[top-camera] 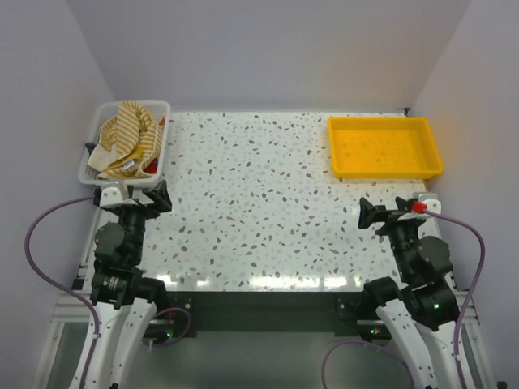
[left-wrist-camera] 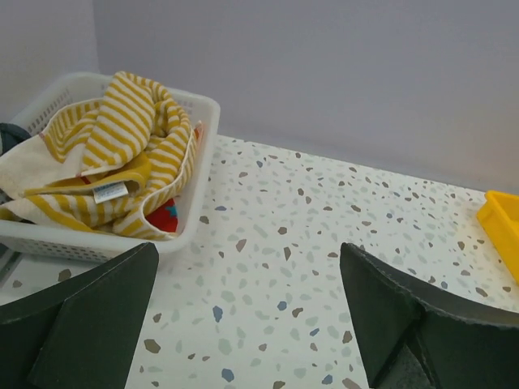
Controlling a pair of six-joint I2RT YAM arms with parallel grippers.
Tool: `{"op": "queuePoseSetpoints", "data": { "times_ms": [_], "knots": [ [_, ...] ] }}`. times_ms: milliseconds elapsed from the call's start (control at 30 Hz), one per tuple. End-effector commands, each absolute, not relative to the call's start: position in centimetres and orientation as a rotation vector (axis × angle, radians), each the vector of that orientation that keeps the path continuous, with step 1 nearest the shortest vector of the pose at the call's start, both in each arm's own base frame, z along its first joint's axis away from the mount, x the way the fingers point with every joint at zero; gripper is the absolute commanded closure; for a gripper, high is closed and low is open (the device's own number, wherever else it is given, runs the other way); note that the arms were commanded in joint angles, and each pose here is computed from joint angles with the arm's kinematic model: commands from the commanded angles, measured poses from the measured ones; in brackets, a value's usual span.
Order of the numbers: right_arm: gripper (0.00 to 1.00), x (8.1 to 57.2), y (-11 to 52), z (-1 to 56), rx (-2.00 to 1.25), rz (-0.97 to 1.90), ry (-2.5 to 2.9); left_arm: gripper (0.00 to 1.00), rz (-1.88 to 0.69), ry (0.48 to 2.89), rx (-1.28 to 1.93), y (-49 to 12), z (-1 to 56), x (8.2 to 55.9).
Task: Fold and stack the towels
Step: Grab crumpled towel
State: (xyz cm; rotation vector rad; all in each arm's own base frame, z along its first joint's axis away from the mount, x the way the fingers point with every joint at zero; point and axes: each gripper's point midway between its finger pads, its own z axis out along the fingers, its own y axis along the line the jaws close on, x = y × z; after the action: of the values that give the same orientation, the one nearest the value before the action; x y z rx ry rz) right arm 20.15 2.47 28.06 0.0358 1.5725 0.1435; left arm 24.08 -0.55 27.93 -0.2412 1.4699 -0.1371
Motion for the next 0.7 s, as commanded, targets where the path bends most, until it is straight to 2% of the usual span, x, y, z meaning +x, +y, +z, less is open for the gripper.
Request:
{"op": "queuePoseSetpoints", "data": {
  "times_ms": [0,267,400,467,500,667],
  "knots": [
    [0.01,19.9,2.4,29.3,0.077,0.174,1.563,0.0,-0.127,1.469,-0.273,-0.2,29.5,24.9],
    [0.01,20.1,2.6,28.5,0.142,0.211,1.618,0.0,-0.02,1.64,-0.336,0.3,29.1,30.9],
    [0.01,20.4,3.4,29.2,0.111,0.246,1.61,0.0,0.139,1.825,-0.45,1.8,25.8,35.2],
    [0.01,20.5,3.9,29.4,0.083,0.263,1.607,0.0,0.187,1.861,-0.496,2.6,26.1,36.6],
    [0.01,20.7,4.2,29.3,0.066,0.27,1.611,0.0,0.249,1.924,-0.567,4.0,23.9,38.3],
    [0.01,21.4,5.0,28.6,0.048,0.29,1.633,0.0,0.298,1.971,-0.736,8.1,20.8,40.7]
  ]
}}
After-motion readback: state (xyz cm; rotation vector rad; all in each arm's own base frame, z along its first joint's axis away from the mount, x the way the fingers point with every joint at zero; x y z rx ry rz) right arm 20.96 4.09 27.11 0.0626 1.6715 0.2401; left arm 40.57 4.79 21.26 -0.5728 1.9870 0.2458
